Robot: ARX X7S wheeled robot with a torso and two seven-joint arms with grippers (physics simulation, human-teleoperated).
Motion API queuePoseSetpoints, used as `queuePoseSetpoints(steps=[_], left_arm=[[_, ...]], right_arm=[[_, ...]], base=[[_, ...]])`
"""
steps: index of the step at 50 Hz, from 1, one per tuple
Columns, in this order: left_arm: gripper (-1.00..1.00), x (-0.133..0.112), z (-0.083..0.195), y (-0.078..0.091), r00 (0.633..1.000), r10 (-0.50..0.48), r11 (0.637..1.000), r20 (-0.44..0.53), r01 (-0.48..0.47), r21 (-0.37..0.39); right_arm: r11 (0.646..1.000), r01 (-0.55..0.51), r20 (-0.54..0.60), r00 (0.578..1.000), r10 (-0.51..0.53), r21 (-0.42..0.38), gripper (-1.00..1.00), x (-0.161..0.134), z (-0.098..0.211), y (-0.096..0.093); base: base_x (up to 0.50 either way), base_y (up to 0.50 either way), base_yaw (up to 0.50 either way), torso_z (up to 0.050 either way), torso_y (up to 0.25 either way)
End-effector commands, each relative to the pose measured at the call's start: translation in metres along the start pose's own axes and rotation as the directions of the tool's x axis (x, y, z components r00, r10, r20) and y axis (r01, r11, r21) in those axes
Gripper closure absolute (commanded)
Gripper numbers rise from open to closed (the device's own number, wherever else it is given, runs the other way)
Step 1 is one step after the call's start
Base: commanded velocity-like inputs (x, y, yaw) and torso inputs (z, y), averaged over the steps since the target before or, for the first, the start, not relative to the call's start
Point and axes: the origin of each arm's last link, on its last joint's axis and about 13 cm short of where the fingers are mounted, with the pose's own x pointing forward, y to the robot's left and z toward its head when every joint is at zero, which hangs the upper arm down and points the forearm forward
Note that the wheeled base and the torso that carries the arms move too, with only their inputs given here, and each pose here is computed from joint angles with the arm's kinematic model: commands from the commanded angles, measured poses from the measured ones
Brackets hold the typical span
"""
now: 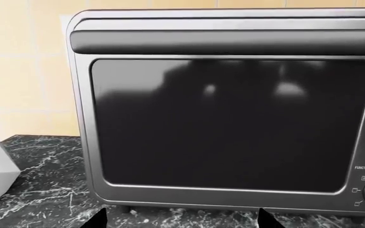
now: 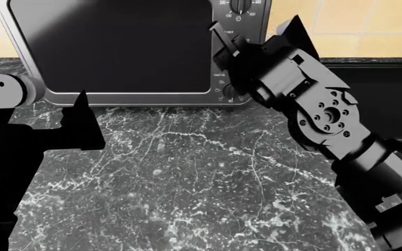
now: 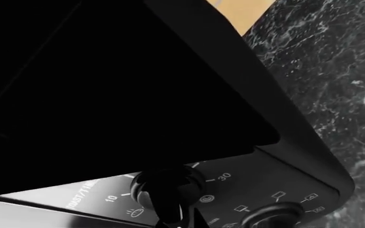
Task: Turn on the toaster oven by setting the timer.
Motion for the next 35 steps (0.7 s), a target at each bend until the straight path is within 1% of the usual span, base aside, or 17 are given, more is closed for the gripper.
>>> queuePoseSetpoints(steps=[1, 5, 23, 35], left_arm=[[-1.00, -0.0006, -0.0003, 0.0003, 1.000, 0.000, 1.000, -0.001, 0.000, 0.000], [-1.00, -0.0001, -0.0005, 0.0001, 1.000, 0.000, 1.000, -0.002, 0.000, 0.000], [-1.00, 0.0019, -0.0006, -0.0003, 1.000, 0.003, 1.000, -0.003, -0.003, -0.001], [-1.00, 0.0035, -0.0002, -0.0008, 1.000, 0.004, 1.000, -0.003, -0.004, -0.001]], right_arm=[[0.996, -0.081, 0.005, 0.997, 0.081, 0.024, 1.00, 0.0051, -0.0044, -0.0048], [0.994, -0.094, 0.002, 0.996, 0.094, 0.050, 1.00, 0.0047, -0.0027, -0.0053], [0.987, -0.119, -0.010, 0.993, 0.121, 0.106, 1.00, 0.0020, 0.0002, -0.0060], [0.985, -0.126, -0.007, 0.992, 0.128, 0.122, 1.00, 0.0005, 0.0019, -0.0057]], base=[[0.02, 0.00, 0.01, 0.000, 0.000], [0.01, 0.00, 0.01, 0.000, 0.000], [0.01, 0.00, 0.01, 0.000, 0.000], [0.01, 0.00, 0.01, 0.000, 0.000]])
